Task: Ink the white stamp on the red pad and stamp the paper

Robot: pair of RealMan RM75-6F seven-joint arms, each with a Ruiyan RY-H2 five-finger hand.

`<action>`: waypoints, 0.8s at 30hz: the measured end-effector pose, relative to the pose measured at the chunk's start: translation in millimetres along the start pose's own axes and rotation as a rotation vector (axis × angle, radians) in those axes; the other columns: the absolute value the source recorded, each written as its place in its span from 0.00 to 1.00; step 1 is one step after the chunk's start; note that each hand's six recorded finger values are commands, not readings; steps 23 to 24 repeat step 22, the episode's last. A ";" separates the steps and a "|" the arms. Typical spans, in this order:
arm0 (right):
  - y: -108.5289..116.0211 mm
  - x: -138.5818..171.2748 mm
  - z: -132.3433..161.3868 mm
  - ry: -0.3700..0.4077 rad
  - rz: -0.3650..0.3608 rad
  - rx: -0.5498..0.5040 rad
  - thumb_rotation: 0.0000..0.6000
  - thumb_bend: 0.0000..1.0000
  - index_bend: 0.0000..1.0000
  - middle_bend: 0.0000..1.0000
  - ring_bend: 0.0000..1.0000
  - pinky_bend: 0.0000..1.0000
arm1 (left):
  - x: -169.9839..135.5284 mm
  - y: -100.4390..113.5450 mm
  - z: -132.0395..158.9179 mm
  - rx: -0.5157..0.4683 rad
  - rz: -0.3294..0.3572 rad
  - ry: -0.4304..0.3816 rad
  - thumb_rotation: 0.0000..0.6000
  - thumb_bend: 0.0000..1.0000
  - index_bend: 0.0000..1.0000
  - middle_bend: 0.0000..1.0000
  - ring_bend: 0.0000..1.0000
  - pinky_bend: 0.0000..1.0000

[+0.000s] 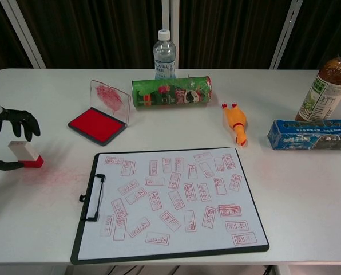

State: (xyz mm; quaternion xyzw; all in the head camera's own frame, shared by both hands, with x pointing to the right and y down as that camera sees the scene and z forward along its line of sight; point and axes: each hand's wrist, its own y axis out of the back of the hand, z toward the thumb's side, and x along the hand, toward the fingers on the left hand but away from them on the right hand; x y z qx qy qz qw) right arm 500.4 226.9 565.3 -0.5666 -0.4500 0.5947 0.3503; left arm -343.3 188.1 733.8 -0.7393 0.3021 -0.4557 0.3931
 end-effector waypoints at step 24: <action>2.4 13.1 -22.1 -0.005 -0.008 0.003 1.00 0.30 0.00 0.00 0.00 0.00 | -131.0 123.2 -50.2 0.087 0.119 0.313 0.01 0.00 0.14 0.12 0.06 0.18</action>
